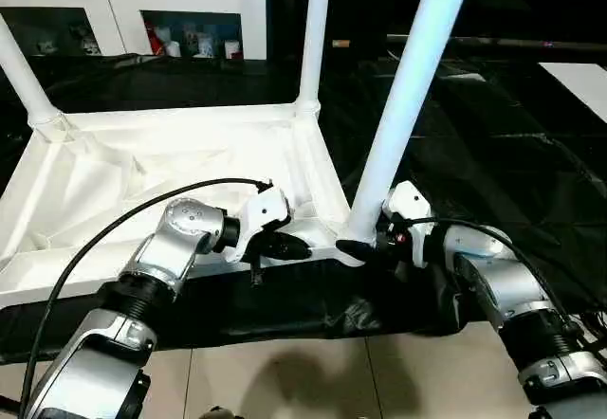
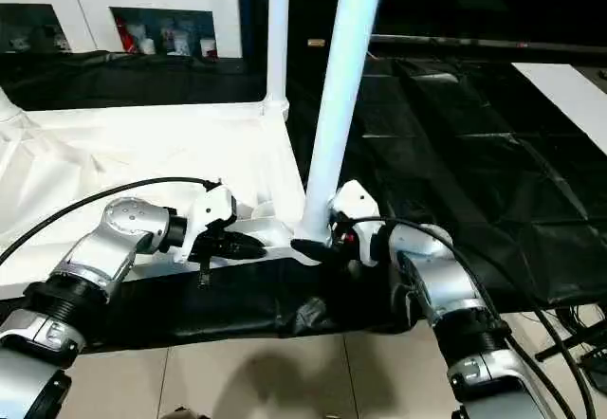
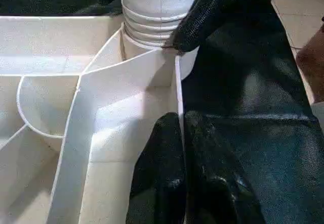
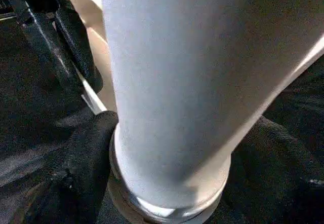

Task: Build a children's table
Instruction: Rotate leg to tighten

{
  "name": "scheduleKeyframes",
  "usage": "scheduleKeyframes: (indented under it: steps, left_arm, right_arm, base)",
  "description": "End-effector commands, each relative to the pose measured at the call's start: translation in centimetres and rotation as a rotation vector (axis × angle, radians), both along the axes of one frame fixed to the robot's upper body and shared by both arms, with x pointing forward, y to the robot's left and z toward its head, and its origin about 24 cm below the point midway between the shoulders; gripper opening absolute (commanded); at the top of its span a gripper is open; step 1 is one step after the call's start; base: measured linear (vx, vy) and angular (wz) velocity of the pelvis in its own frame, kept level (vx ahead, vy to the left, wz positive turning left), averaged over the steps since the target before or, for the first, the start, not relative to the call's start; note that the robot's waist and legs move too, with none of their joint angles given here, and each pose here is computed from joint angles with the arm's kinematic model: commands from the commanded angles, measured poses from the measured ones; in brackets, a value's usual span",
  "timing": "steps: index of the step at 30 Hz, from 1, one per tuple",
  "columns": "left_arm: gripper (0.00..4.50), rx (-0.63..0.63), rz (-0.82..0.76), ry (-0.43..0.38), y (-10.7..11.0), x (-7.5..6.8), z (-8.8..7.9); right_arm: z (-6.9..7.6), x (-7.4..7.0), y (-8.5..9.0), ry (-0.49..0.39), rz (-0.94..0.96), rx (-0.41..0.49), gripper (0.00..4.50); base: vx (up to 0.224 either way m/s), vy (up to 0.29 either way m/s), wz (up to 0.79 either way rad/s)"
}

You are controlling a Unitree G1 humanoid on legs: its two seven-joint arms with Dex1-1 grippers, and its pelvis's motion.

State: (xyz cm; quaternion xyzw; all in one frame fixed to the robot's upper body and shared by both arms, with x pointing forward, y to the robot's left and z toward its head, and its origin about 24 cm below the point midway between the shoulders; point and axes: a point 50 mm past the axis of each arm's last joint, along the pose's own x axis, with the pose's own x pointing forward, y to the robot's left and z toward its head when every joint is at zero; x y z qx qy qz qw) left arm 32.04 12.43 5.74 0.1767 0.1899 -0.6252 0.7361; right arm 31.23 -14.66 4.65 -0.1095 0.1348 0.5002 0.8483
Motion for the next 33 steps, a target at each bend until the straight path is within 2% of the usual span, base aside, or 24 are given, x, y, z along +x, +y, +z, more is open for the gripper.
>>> scheduleKeyframes:
  steps: [1,4,6,9,13,17,20,23,24,25,29,30,32,33]
  left_arm:
    - [0.00,-0.001,-0.042,0.046,-0.5,-0.7,-0.9]
    - [0.00,0.001,-0.037,0.046,-0.3,-0.6,-0.8]
    - [0.00,0.005,-0.035,0.047,-0.2,-0.6,-0.8]
    - [0.00,0.012,-0.031,0.050,0.1,-0.6,-0.8]
    - [0.00,0.019,-0.017,0.049,0.1,-0.5,-0.9]
    - [0.00,0.014,0.074,0.017,-0.7,0.2,-1.2]
    - [0.00,0.004,0.164,-0.016,-2.1,0.9,-1.5]
    - [0.00,0.017,0.214,-0.032,-4.4,1.3,-1.8]
    - [0.00,0.017,0.237,-0.037,-5.5,1.5,-1.8]
    - [0.00,0.017,0.240,-0.037,-5.6,1.5,-1.8]
    - [0.00,0.023,0.291,-0.063,-7.1,2.0,-1.6]
    - [0.00,0.025,0.273,-0.074,-7.2,2.0,-1.6]
    - [0.00,0.023,0.266,-0.078,-7.0,2.0,-1.5]
    - [0.00,0.024,0.256,-0.082,-6.7,2.0,-1.5]
  right_arm:
    - [0.6,0.4,-0.1,-0.014,-0.003,0.006,3.46]
    - [0.5,0.4,0.0,-0.003,0.002,0.024,3.39]
    - [0.4,0.4,0.1,0.001,0.008,0.027,3.07]
    - [0.3,0.4,0.0,0.009,0.015,0.027,2.86]
    - [0.1,0.5,-0.2,0.021,-0.008,0.038,2.75]
    - [-0.6,1.3,-0.3,0.015,-0.195,0.046,2.74]
    - [-1.4,1.9,0.2,0.029,-0.362,0.085,2.73]
    - [-2.0,2.6,1.8,0.035,-0.551,0.111,2.73]
    - [-2.0,2.8,3.0,0.037,-0.579,0.127,2.72]
    - [-2.0,2.9,3.2,0.037,-0.580,0.129,2.72]
    - [-1.6,3.1,6.1,0.025,-0.567,0.141,2.72]
    - [-1.2,3.0,7.0,-0.013,-0.506,0.134,2.72]
    - [-1.0,2.9,7.3,-0.025,-0.468,0.145,2.72]
    - [-0.7,2.9,7.1,-0.026,-0.448,0.171,3.28]
  base:
    - [0.000,0.000,0.00]
    - [0.000,0.000,0.00]
    - [0.000,0.000,0.00]
    - [0.000,0.000,0.00]
    - [0.000,0.000,0.00]
    - [0.000,0.000,0.00]
    - [0.000,0.000,0.00]
    - [0.000,0.000,0.00]
    - [0.000,0.000,0.00]
    - [0.000,0.000,0.00]
    - [0.000,0.000,0.00]
    - [0.000,0.000,0.00]
    - [0.000,0.000,0.00]
    - [0.000,0.000,0.00]
